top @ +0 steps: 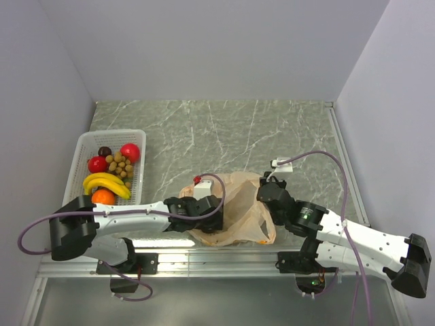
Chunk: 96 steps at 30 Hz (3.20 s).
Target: Untie the knot of the plastic bag and take out the fruit
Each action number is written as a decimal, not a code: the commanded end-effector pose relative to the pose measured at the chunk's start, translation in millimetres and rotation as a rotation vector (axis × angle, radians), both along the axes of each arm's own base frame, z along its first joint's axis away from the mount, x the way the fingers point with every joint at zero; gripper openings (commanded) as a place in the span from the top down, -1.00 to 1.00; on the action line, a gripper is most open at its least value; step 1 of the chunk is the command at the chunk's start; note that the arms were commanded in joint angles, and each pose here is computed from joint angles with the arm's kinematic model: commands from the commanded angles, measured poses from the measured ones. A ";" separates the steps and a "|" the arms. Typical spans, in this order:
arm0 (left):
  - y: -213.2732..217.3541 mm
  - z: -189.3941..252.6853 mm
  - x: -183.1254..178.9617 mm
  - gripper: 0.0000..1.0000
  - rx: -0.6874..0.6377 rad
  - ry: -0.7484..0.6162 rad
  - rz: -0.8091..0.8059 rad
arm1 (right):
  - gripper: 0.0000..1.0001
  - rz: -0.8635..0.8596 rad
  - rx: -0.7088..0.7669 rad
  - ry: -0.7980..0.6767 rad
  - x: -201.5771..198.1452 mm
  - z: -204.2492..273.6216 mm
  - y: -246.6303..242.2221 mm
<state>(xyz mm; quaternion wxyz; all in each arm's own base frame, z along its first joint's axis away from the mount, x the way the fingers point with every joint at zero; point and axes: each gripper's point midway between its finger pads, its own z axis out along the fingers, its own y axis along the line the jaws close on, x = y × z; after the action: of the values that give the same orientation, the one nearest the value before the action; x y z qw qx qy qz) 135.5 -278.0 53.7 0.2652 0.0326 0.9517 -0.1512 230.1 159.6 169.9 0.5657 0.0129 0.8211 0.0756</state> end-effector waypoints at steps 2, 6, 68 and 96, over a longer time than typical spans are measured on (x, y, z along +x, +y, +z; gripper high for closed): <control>-32.7 19.6 15.7 -0.87 -0.114 -0.067 -0.044 | 1.00 -0.013 0.062 -0.024 2.1 13.0 6.4; -34.0 13.4 14.6 -0.75 -0.055 -0.034 -0.047 | 1.00 -0.018 0.058 -0.019 0.3 10.4 3.2; 290.9 156.2 177.6 -0.34 0.043 -0.372 0.790 | 1.00 -0.082 -0.013 0.015 -3.8 -11.7 -15.6; 98.1 216.9 105.5 -0.99 -0.418 -0.439 0.028 | 1.00 0.254 0.178 -0.319 -8.6 158.4 30.7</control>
<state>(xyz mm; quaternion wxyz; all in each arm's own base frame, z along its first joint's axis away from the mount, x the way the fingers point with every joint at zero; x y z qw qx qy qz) 248.0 -160.1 228.2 0.4374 -0.0336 0.8571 -0.2701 227.3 178.2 276.6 0.6367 -0.0291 0.7522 0.1670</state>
